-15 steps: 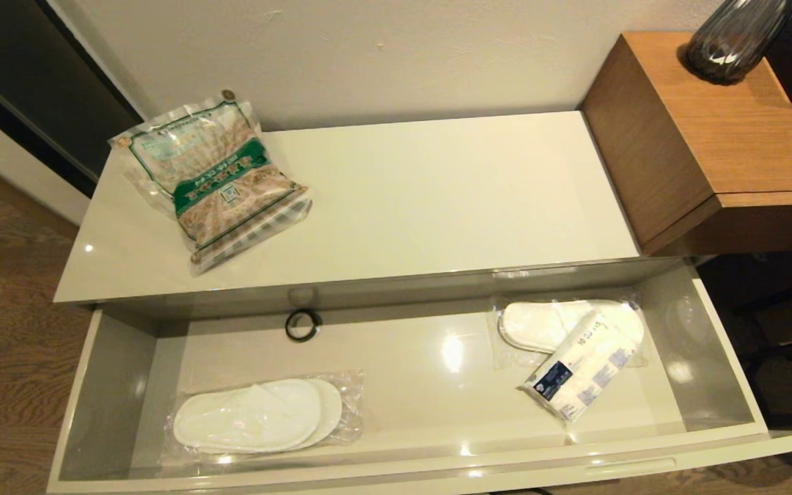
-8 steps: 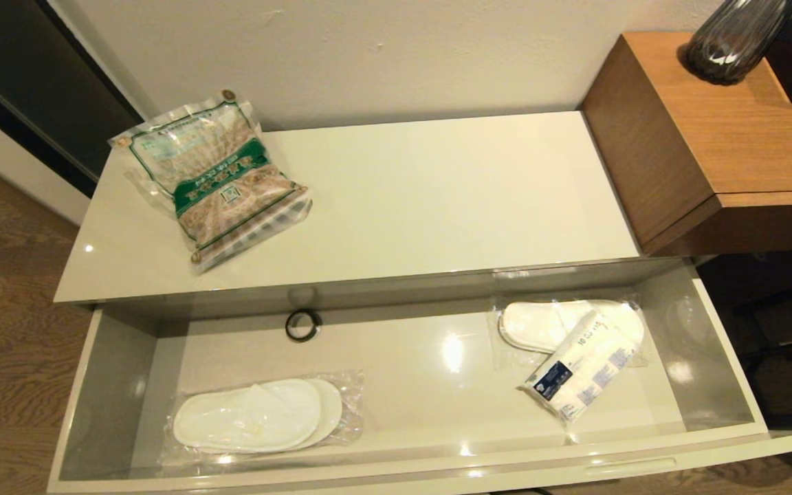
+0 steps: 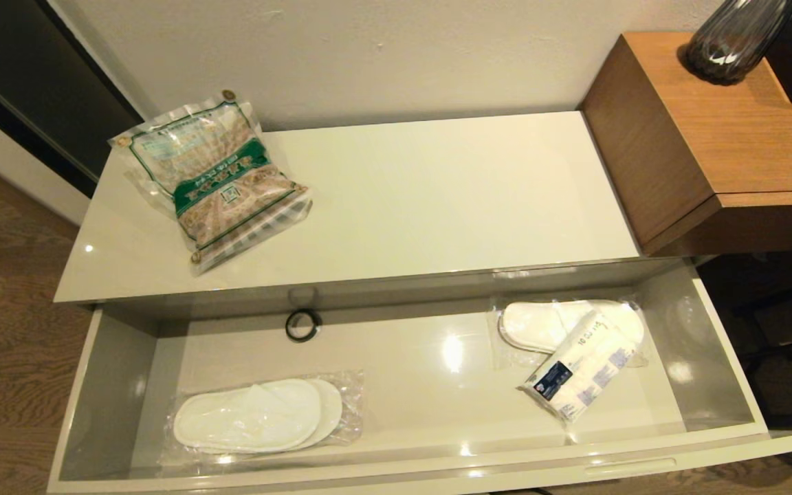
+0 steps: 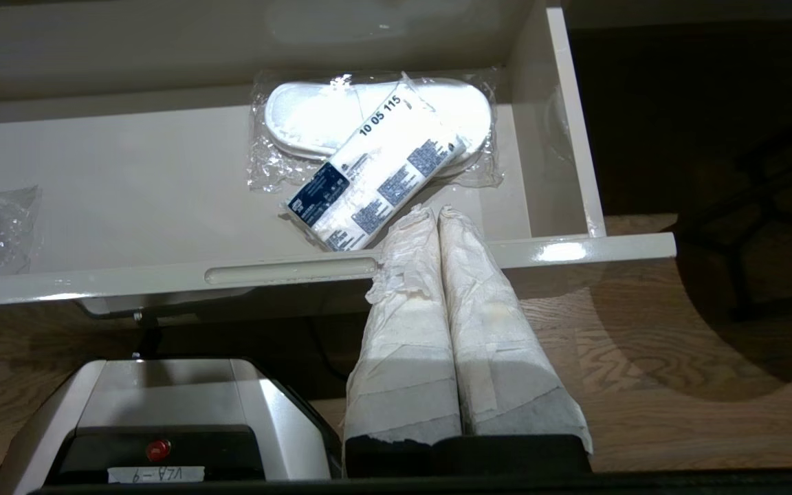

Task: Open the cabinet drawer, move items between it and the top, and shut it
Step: Pick up the solid drinks on the table

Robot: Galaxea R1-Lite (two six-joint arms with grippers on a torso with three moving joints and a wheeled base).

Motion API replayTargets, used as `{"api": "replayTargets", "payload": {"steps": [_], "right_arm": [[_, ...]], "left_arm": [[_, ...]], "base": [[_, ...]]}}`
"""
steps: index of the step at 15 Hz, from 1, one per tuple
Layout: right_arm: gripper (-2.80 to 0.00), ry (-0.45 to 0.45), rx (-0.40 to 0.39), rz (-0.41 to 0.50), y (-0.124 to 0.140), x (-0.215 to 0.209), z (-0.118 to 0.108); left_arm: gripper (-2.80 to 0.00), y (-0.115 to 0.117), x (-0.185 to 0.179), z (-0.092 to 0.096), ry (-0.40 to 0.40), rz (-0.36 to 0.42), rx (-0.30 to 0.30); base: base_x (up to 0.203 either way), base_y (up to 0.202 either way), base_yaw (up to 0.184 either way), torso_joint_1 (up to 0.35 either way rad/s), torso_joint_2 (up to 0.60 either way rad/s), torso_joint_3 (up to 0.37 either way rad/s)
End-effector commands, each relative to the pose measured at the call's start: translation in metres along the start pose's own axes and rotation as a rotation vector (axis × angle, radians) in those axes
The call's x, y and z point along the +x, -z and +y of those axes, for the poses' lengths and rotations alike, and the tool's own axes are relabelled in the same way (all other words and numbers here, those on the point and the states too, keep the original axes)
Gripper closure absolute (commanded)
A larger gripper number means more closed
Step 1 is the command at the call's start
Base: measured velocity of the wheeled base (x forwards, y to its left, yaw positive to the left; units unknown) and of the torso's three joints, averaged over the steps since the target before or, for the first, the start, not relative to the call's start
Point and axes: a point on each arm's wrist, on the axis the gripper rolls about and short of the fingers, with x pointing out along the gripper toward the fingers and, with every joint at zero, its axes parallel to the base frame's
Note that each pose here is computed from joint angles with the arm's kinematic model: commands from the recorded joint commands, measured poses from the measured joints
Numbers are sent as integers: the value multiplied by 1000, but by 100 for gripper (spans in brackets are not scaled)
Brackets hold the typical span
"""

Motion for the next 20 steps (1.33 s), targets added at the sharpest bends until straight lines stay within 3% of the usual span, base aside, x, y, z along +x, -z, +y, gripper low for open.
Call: {"api": "replayTargets", "payload": {"steps": [1, 2, 5, 7, 15, 16, 18, 20], "right_arm": [[0, -1, 0, 4, 0, 0, 0], [0, -1, 0, 4, 0, 0, 0], [0, -1, 0, 4, 0, 0, 0], [0, -1, 0, 4, 0, 0, 0], [0, -2, -1, 4, 0, 0, 0], [0, -1, 0, 4, 0, 0, 0], [0, -1, 1, 4, 0, 0, 0], [0, -1, 1, 4, 0, 0, 0]], "left_arm": [[0, 0, 0, 0, -2, 6, 37], [0, 1, 0, 0, 3, 11, 73], [0, 0, 0, 0, 4, 8, 89], [0, 0, 0, -1, 31, 10, 147], [0, 0, 0, -1, 30, 2, 147], [0, -7, -2, -1, 29, -19, 154], [0, -52, -6, -4, 26, -65, 142], [0, -132, -4, -10, 17, -115, 112]], "base": [[0, 0, 0, 0, 0, 0], [0, 0, 0, 0, 0, 0], [0, 0, 0, 0, 0, 0], [0, 0, 0, 0, 0, 0], [0, 0, 0, 0, 0, 0], [0, 0, 0, 0, 0, 0], [0, 0, 0, 0, 0, 0], [0, 0, 0, 0, 0, 0]]}}
